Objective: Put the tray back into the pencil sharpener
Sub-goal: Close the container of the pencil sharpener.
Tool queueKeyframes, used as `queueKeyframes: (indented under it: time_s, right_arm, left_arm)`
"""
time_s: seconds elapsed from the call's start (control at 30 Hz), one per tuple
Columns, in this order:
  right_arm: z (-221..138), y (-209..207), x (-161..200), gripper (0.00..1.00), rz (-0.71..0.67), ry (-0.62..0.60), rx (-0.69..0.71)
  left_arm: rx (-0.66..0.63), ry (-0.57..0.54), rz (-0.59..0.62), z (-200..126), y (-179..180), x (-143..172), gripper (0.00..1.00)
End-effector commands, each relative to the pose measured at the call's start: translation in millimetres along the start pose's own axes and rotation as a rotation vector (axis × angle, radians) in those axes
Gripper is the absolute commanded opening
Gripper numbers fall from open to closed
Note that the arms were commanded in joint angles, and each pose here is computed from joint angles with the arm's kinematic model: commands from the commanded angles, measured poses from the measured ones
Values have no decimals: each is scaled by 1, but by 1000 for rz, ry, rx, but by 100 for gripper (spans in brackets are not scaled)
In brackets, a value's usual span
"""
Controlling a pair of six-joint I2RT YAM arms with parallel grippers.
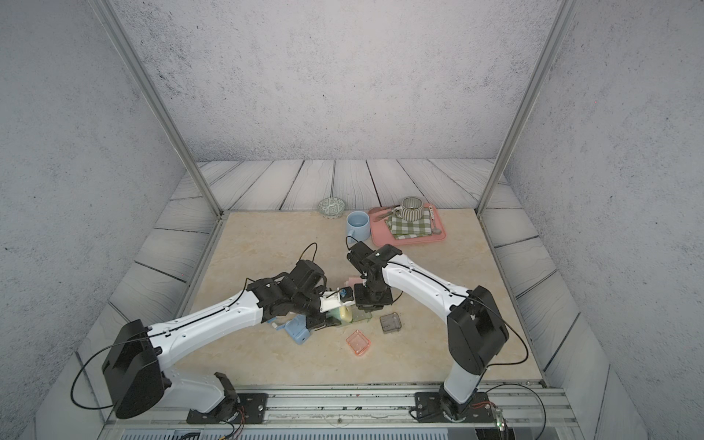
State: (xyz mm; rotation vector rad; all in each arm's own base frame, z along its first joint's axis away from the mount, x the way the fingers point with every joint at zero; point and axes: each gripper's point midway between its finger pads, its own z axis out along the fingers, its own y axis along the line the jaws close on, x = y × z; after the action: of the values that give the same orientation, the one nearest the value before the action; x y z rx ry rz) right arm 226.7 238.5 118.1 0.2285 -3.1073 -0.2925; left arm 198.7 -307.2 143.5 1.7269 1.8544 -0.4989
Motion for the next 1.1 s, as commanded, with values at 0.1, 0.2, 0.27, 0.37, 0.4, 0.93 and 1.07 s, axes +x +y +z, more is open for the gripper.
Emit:
queueKeyframes:
  time_s: [0.1, 0.2, 0.27, 0.37, 0.4, 0.93, 1.07]
  right_arm:
    - [-9, 28, -2, 12, 21, -15, -138]
    - [-8, 30, -2, 12, 38, -8, -155]
    - [-9, 36, -3, 13, 48, -9, -189]
    - [-9, 44, -4, 14, 60, -9, -241]
    - [-8, 46, -4, 14, 65, -10, -254]
    - [-11, 46, 15, 8, 0, 78, -290]
    - [-12, 51, 14, 10, 2, 71, -318]
  left_arm:
    - [-15, -42, -5, 5, 1, -15, 15]
    - [-18, -24, -19, 7, 1, -12, 15]
    - [-15, -16, -23, 9, 0, -10, 15]
    - [-10, -20, -29, 11, 0, -11, 15]
    - [-10, -26, -32, 10, 0, -12, 15]
    - [-72, -100, 204, 7, 2, -20, 13]
    - [-79, -131, 318, 6, -4, -25, 13]
